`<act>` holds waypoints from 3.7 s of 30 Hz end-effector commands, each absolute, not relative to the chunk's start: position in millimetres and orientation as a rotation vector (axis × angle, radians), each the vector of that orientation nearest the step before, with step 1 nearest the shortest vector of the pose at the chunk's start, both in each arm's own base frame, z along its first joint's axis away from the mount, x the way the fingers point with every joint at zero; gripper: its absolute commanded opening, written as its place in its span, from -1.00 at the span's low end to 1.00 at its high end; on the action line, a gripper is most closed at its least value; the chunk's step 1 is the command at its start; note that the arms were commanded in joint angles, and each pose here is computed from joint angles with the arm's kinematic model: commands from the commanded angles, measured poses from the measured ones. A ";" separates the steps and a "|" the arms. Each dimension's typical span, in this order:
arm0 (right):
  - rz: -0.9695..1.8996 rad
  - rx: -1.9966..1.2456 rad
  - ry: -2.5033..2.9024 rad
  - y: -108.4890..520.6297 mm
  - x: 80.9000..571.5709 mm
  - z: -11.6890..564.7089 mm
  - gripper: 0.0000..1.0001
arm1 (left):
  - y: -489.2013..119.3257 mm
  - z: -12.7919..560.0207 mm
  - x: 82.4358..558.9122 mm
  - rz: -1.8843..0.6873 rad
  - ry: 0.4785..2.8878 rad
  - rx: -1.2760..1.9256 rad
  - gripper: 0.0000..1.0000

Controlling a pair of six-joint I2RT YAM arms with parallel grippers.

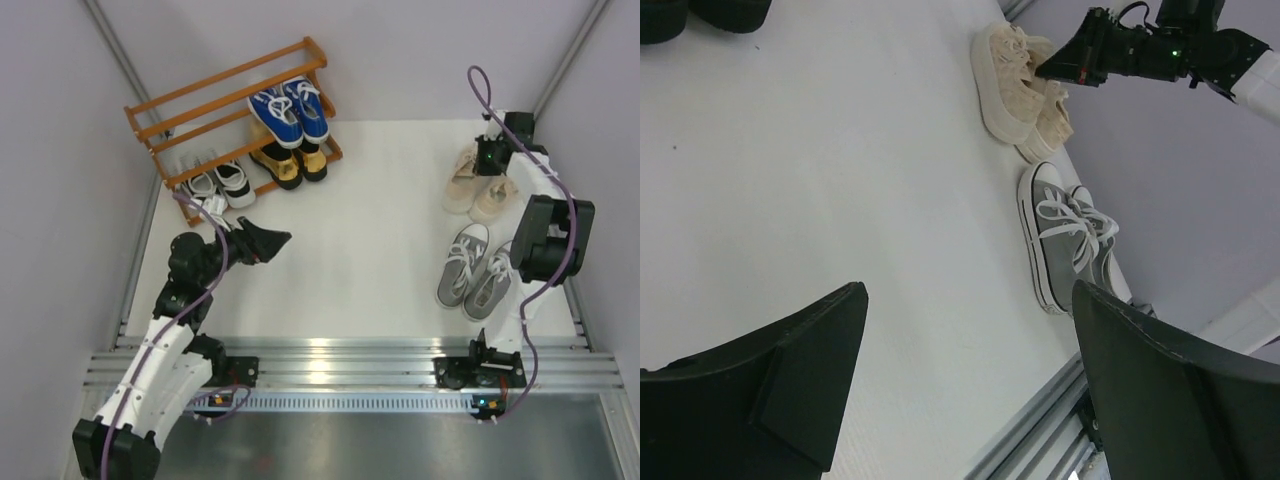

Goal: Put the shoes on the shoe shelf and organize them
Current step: Pick up the shoe at the center of the board, then place the shoe at the center of the board.

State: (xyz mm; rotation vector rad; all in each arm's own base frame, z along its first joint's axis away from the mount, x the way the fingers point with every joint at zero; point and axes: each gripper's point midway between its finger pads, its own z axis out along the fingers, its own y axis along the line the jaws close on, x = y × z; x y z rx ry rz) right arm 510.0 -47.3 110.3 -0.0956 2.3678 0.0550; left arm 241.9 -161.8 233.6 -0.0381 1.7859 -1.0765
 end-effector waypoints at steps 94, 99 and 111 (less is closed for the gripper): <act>1.070 -1.149 1.928 331.1 257.9 157.8 -0.60 | -233.7 105.0 225.7 -0.478 2.170 -0.007 -1.00; 1.041 -1.230 1.931 325.5 253.6 148.2 -0.02 | -226.3 77.1 217.9 -0.464 2.218 -0.038 -1.00; 0.946 -1.332 1.702 259.5 246.6 180.0 0.95 | -226.4 84.2 198.8 -0.608 2.207 -0.020 -0.09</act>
